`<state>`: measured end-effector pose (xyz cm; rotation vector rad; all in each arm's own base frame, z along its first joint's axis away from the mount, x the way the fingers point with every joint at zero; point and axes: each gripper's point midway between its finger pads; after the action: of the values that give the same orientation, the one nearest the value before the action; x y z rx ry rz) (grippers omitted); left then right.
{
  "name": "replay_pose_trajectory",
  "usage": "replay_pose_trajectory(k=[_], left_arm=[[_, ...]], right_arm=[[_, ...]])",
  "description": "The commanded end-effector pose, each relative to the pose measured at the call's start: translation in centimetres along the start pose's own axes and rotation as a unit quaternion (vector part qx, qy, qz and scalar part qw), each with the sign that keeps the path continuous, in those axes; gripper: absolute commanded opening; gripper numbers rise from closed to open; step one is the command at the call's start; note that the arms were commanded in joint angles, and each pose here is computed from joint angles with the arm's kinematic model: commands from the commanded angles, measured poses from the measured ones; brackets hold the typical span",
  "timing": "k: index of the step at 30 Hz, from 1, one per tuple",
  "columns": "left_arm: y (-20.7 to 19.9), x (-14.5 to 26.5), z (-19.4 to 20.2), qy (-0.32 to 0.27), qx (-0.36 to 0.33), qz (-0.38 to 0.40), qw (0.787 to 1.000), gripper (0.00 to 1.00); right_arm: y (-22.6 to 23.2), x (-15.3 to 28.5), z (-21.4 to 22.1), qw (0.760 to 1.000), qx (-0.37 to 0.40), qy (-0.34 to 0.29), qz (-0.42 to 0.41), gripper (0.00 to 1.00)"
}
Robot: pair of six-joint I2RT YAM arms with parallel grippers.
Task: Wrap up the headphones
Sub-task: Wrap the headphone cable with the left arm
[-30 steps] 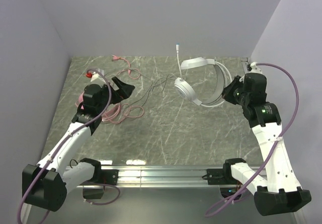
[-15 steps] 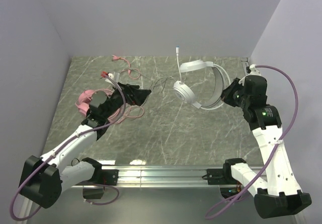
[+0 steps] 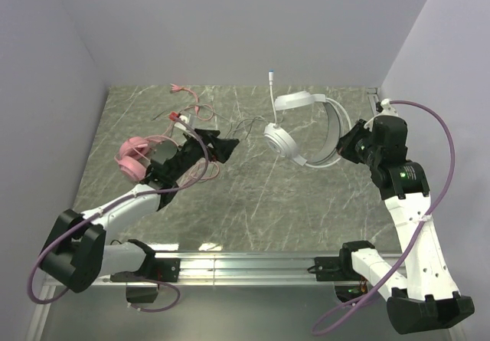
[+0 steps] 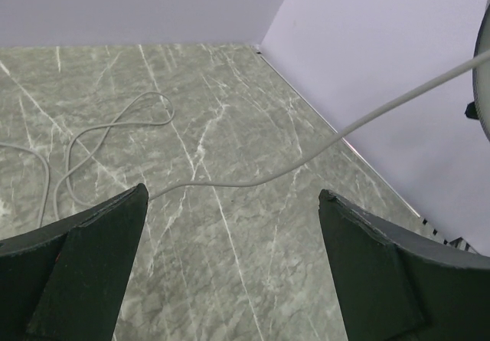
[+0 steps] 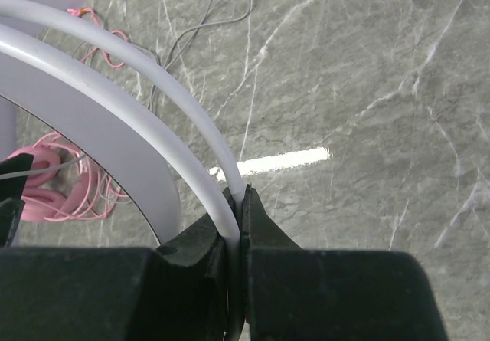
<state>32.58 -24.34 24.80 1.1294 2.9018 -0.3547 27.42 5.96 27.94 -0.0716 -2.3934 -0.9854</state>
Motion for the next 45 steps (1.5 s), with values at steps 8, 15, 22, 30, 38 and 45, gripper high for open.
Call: replay_pose_trajectory(k=[8,15,22,30,38,45], left_arm=[[-1.9,-3.3,-2.2,-0.051,-0.073,0.055,0.995,0.99],[-3.3,-6.0,-1.0,-0.031,-0.104,0.098,0.989,0.92],[-3.4,-10.3,-1.9,-0.024,-0.113,0.120,0.986,0.65],[-3.8,-13.8,-5.7,-0.066,-0.101,0.127,0.984,0.62],[-4.9,-17.6,-8.8,-0.085,-0.076,0.169,0.979,0.65],[-6.1,-17.6,-7.0,-0.082,-0.017,0.194,0.977,0.71]], right_arm=[[2.9,1.0,-1.6,0.998,-0.012,-0.019,-0.052,0.00],[3.5,1.2,-1.6,0.998,-0.017,-0.013,-0.062,0.00],[4.5,1.9,-1.5,0.997,-0.019,-0.002,-0.079,0.00],[6.0,2.5,-0.6,0.993,-0.024,0.022,-0.114,0.00],[9.1,4.2,-1.0,0.985,-0.042,0.022,-0.167,0.00],[13.3,6.6,-3.3,0.968,-0.073,0.008,-0.239,0.00]])
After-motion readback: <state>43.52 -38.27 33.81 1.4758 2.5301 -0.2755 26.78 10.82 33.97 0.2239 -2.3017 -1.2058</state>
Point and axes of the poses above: each gripper's point midway between its finger pads, its own x axis back along the fingers, its own y axis along the line the jaws close on, z = x × y, and after that the axes turned 14 degrees about -x, right-handed
